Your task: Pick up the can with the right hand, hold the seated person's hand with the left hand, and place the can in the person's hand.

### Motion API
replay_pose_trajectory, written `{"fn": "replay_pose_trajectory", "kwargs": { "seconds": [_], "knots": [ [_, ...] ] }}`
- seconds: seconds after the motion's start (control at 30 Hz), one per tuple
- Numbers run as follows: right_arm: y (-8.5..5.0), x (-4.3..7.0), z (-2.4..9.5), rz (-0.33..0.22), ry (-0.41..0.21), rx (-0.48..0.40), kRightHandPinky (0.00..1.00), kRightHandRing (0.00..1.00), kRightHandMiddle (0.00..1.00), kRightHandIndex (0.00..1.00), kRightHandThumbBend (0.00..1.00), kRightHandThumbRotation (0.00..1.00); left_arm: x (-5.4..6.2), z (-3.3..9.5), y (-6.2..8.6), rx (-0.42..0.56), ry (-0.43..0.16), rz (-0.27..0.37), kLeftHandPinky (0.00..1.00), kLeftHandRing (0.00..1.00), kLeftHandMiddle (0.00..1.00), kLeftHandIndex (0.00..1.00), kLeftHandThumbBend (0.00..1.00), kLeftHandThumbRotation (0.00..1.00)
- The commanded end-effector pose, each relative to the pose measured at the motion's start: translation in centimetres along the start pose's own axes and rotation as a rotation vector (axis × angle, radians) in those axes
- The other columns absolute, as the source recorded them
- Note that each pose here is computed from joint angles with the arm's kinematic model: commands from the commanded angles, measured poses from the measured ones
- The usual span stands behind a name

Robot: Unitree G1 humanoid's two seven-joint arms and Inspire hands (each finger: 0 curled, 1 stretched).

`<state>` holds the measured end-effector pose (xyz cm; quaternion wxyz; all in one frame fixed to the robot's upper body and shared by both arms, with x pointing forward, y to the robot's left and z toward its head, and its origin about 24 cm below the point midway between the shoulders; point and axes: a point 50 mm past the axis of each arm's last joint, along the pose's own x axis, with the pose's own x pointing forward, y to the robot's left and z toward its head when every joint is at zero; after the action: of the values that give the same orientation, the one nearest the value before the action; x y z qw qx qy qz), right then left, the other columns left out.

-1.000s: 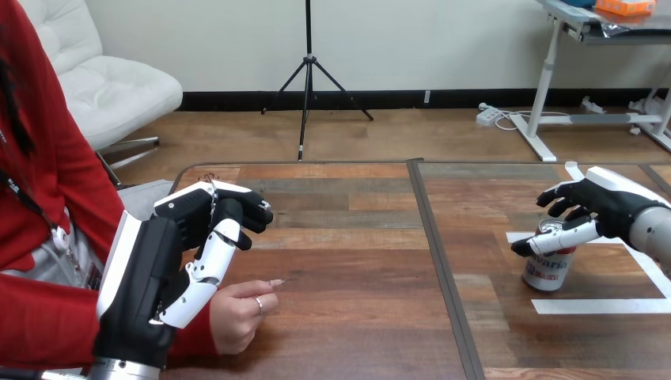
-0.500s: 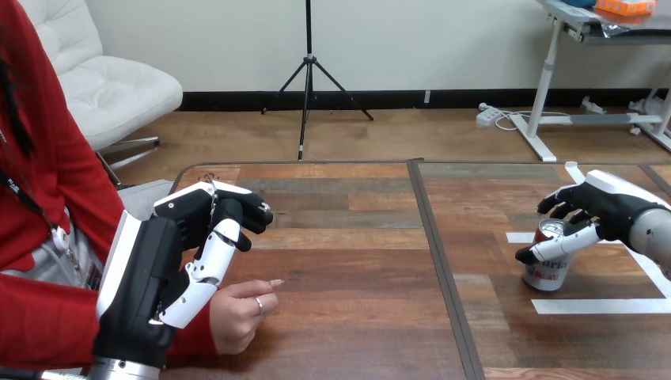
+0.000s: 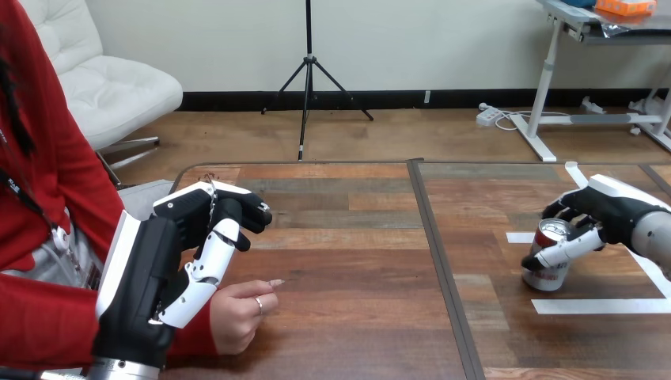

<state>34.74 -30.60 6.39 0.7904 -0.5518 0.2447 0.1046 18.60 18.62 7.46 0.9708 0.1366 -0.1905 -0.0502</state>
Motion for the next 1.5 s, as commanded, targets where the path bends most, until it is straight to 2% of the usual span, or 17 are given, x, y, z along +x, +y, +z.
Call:
{"fn": "replay_pose_trajectory", "kwargs": {
  "seconds": [0.0, 0.4, 0.7, 1.1, 1.47],
  "knots": [
    [-1.65, 0.1, 1.43, -0.04, -0.034, -0.008, 0.67, 0.8, 0.83, 0.8, 1.0, 0.29, 0.88, 1.04, 0.51, 0.027, -0.068, 0.011, 0.46, 0.56, 0.55, 0.53, 0.08, 0.66],
    [-1.52, 0.13, 1.35, -0.043, -0.025, -0.023, 0.65, 0.76, 0.8, 0.78, 1.0, 0.26, 0.89, 1.07, 0.53, 0.025, -0.07, 0.009, 0.47, 0.56, 0.56, 0.53, 0.09, 0.65],
    [-1.46, 0.15, 1.3, -0.051, -0.017, -0.025, 0.67, 0.76, 0.78, 0.76, 1.0, 0.24, 0.83, 1.11, 0.57, 0.035, -0.066, 0.012, 0.46, 0.56, 0.56, 0.53, 0.09, 0.65],
    [-1.08, 0.09, 0.96, -0.09, -0.034, -0.023, 0.63, 0.67, 0.69, 0.66, 1.0, 0.14, 0.77, 1.17, 0.59, 0.03, -0.062, 0.011, 0.46, 0.56, 0.55, 0.52, 0.09, 0.64],
    [-0.77, 0.11, 0.8, -0.118, -0.043, 0.003, 0.57, 0.59, 0.61, 0.56, 0.84, 0.04, 0.71, 1.28, 0.66, 0.037, -0.055, 0.008, 0.46, 0.56, 0.56, 0.53, 0.08, 0.64]
  ]
}}
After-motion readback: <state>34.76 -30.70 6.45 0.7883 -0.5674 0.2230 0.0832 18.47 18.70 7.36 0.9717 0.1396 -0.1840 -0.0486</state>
